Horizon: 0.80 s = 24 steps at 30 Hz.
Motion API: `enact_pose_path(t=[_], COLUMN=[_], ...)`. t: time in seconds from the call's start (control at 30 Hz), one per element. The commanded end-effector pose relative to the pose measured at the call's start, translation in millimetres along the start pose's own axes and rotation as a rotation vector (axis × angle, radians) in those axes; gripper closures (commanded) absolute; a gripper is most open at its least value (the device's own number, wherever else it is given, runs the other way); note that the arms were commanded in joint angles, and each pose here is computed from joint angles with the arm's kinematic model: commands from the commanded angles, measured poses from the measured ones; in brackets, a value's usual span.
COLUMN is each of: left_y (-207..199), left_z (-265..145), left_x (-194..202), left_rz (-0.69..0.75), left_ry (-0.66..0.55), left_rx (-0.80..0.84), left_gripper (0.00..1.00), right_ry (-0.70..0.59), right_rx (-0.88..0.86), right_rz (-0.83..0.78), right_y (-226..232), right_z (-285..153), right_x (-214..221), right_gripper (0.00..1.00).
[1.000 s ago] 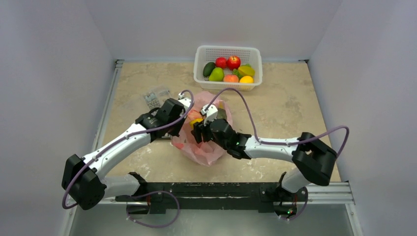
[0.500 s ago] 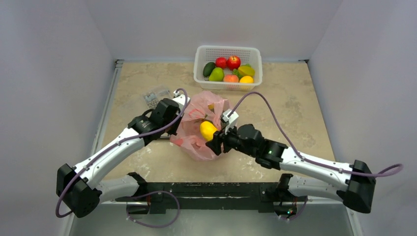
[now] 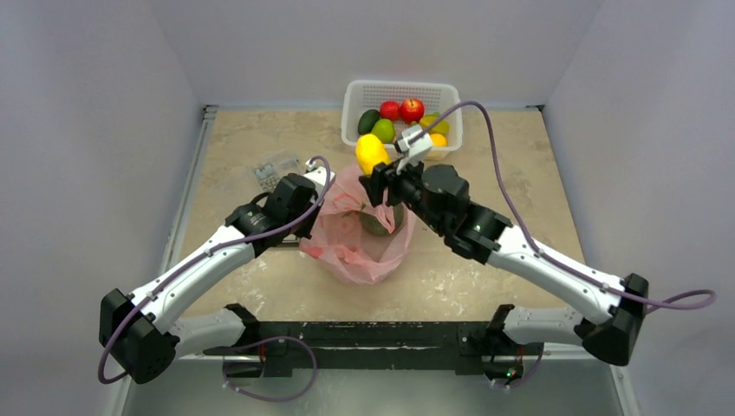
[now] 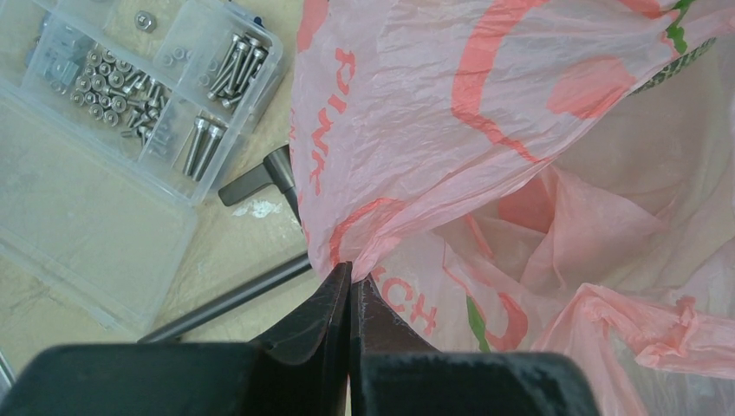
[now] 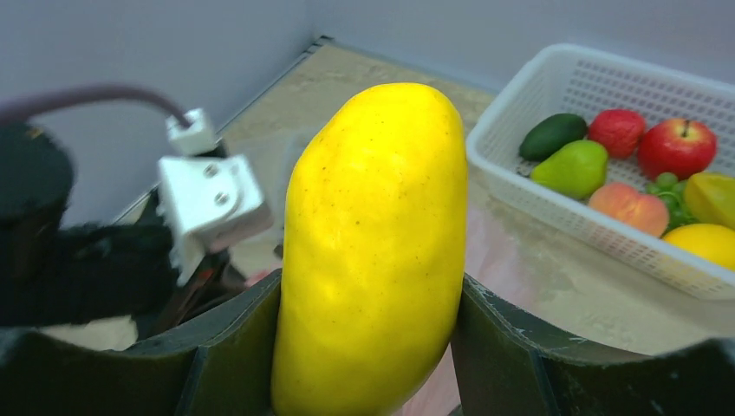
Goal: Take the fake fruits out of the plastic bag
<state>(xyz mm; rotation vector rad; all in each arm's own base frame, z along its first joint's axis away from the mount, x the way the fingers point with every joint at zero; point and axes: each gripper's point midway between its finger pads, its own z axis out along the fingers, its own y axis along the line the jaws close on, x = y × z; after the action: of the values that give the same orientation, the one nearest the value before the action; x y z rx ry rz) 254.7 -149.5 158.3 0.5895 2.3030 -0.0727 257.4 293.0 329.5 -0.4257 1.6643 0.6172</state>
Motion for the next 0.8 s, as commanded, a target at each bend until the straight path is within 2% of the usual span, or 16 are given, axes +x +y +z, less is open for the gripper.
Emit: enact_pose_path(t=[0.0,0.27,0.43,0.67,0.77], left_y=[2,1,-4,-35,-45], left_z=[-1,1,6,21,25], left_x=[-1,-1,4,15,16], left_rz=[0.005,0.013,0.03,0.062,0.059], left_ry=[-0.001,0.002,0.033,0.126,0.134], left_rx=[-0.005,0.001,0.018,0.177,0.228], left_gripper=[1.0,1.0,1.0,1.0,1.0], right_ry=[-0.016,0.039,0.087,0.164,0.197], right_rx=[0.18,0.326,0.361,0.326,0.307], right_rz=[-0.027,0.081,0.094,0.128,0.144], right_y=[-39,-128,-175,-205,-210], right_z=[43,130,182,246,270], right_x=[-26,-24,-3,33,61], right_gripper=[1.0,1.0,1.0,1.0,0.95])
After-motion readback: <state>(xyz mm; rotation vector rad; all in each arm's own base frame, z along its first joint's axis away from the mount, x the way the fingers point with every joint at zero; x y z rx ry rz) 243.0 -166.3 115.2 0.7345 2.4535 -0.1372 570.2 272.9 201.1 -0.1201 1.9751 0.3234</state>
